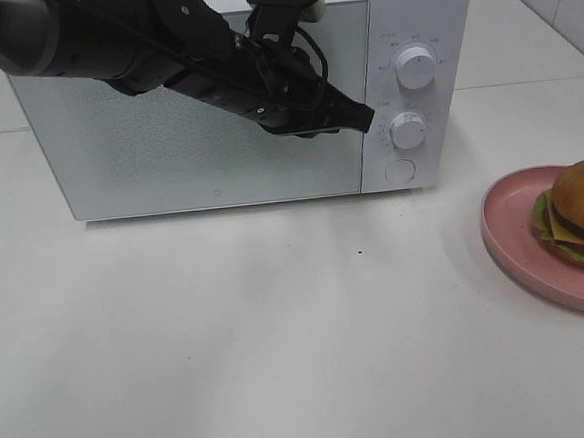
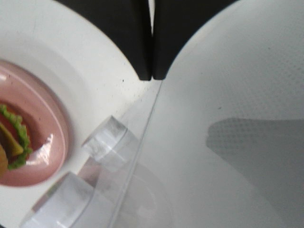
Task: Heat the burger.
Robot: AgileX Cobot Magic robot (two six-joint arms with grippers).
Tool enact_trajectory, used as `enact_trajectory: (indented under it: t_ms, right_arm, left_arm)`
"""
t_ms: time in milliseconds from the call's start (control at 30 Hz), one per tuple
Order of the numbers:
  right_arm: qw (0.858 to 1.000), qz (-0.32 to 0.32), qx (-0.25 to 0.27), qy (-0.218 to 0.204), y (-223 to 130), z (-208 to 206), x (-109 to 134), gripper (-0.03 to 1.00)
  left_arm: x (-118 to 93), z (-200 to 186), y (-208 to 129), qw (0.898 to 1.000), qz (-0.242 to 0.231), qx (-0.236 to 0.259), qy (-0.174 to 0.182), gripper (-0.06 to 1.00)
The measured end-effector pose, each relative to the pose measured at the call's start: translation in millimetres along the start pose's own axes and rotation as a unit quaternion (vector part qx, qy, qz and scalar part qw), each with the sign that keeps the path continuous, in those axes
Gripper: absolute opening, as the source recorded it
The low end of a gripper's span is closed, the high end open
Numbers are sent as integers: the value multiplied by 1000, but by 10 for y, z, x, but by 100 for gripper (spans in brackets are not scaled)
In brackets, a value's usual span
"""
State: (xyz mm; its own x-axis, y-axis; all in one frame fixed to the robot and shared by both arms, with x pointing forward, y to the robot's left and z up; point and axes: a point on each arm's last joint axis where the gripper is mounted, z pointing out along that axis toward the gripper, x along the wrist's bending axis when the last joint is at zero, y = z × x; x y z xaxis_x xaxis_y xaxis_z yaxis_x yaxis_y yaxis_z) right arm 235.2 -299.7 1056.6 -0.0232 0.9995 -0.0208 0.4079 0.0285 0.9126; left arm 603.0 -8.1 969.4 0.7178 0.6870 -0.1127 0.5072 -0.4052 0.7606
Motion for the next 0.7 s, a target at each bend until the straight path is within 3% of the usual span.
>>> enact_trajectory:
  t_ms: [100, 167, 333, 533, 700]
  right_arm:
    - [1000, 0, 0, 0, 0, 0, 0, 63]
    - [1000, 0, 0, 0, 0, 0, 0, 63]
    - [1000, 0, 0, 0, 0, 0, 0, 63]
    - [1000, 0, 0, 0, 0, 0, 0, 63]
    - [1000, 0, 0, 0, 0, 0, 0, 63]
  left_arm:
    - [0, -14, -6, 1000, 16, 10, -3, 0]
    - [14, -93, -9, 997, 62, 42, -14, 0]
    - [18, -327, 87, 994, 91, 60, -23, 0]
    - [-35, -576, 146, 991, 90, 94, -29, 0]
    - [-55, -797, 119, 984, 81, 156, -24, 0]
